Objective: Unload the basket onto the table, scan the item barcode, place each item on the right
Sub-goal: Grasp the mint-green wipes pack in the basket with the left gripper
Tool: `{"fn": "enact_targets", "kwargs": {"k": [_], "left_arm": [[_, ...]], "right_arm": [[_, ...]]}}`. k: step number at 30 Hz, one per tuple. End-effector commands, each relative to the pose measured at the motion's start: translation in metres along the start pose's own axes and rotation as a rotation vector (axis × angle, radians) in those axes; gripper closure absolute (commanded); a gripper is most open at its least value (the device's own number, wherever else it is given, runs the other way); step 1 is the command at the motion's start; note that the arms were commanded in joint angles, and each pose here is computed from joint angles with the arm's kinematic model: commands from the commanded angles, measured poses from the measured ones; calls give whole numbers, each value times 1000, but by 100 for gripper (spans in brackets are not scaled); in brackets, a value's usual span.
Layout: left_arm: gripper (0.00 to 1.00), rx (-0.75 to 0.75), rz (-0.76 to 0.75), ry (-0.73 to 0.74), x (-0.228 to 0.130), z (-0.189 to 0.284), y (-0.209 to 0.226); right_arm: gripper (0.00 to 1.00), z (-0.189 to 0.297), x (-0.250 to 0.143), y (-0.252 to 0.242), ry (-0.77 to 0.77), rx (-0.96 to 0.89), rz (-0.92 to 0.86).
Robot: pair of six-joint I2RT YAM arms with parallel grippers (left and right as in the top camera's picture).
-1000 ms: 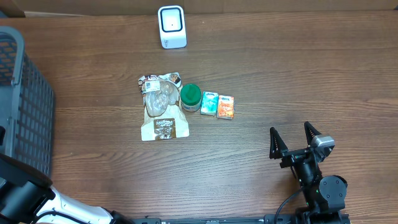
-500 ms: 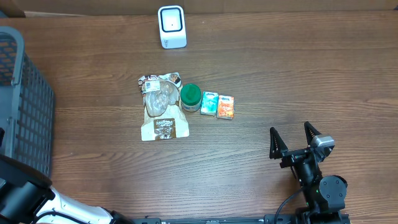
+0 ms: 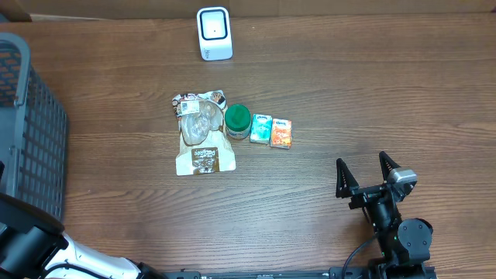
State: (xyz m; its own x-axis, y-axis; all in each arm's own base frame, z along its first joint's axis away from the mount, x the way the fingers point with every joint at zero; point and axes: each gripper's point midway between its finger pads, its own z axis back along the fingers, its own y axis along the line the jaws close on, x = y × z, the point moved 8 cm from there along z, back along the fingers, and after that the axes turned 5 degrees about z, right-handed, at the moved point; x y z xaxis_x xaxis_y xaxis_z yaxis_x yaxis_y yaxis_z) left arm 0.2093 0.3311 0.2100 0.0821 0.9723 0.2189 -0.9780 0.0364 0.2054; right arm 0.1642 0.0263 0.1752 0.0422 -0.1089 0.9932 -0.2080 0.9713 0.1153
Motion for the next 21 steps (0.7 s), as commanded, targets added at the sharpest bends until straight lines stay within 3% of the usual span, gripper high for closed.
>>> {"fn": "enact_targets", "kwargs": {"k": [1,15,21], "left_arm": [[23,51,27,2,2,-8,11],[24,36,-23,-17,-2,-51,5],[22,-43,-77,-63,5,-56,-6]], "right_arm": [[0,0,-2,0,-4,4,-3],[0,0,-2,0,-4,4,-3],[0,0,-2,0,-4,4,-3]]}}
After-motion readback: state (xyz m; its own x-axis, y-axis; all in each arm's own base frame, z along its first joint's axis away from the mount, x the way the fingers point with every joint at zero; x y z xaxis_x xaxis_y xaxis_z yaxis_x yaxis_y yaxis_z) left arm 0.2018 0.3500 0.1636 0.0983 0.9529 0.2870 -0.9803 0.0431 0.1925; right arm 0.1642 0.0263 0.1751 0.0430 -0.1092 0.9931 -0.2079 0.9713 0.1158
